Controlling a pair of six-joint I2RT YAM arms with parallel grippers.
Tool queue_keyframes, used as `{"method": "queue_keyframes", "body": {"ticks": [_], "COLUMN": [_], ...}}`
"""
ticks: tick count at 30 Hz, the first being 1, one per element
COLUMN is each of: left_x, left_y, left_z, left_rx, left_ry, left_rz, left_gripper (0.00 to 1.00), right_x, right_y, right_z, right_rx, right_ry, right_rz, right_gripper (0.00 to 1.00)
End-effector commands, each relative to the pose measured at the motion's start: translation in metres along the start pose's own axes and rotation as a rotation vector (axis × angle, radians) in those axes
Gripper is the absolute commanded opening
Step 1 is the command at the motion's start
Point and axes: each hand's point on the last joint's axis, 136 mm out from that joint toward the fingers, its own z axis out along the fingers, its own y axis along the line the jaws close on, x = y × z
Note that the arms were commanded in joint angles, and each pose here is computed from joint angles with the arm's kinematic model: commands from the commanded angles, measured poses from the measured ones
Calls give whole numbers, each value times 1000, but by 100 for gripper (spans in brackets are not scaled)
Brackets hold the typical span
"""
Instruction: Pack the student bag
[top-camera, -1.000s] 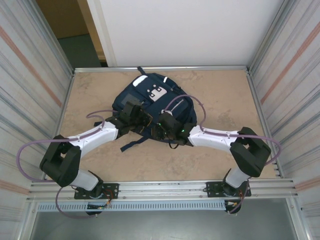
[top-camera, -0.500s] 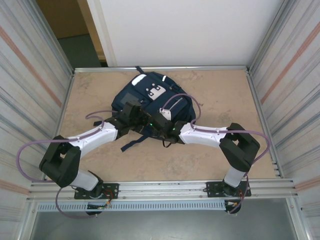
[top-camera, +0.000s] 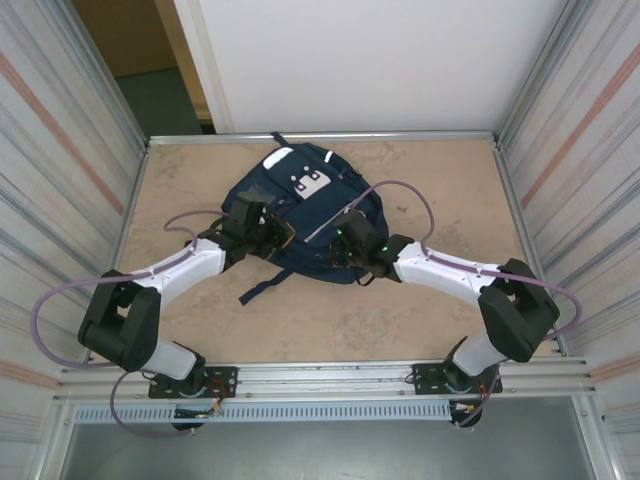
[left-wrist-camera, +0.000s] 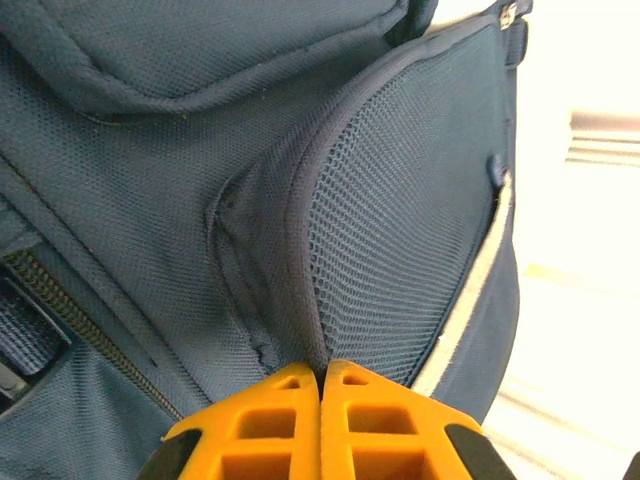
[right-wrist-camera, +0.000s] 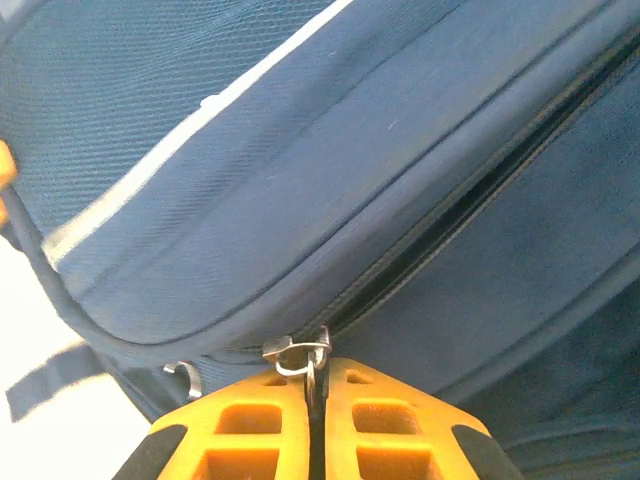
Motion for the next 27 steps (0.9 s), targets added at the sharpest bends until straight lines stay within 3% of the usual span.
{"method": "queue_keyframes", "body": {"ticks": [1,6,9,13,19,23,27], "left_x": [-24,-39,-62,-86,-56,-22,-10], "left_y": [15,11,9,7,40,43,42], "left_z": [2,19,28,13,-29,-31,-27], "left_rx": [-78,-54,-107,-123,-213,-187,-174], "left_ry": [-10,118,119,48,47,111,111], "left_rz": [130,229,309,244,142,118,75], "left_gripper": [0,0,8,23,32,33,34], "right_x": [9,11,12,6,5,16,25], "right_y": [-20,2,33,78,130,148,163], "right_z": [-12,-14,-5,11,26,33,32], "right_rx": [-13,-149,-249,-311,-402,-441,-486], "right_ry": [68,87,94,87,84,110,119], "right_rz": [-194,-315,-313,-323,-330,-345,-342], "right_gripper": [0,0,0,0,0,0,0]}}
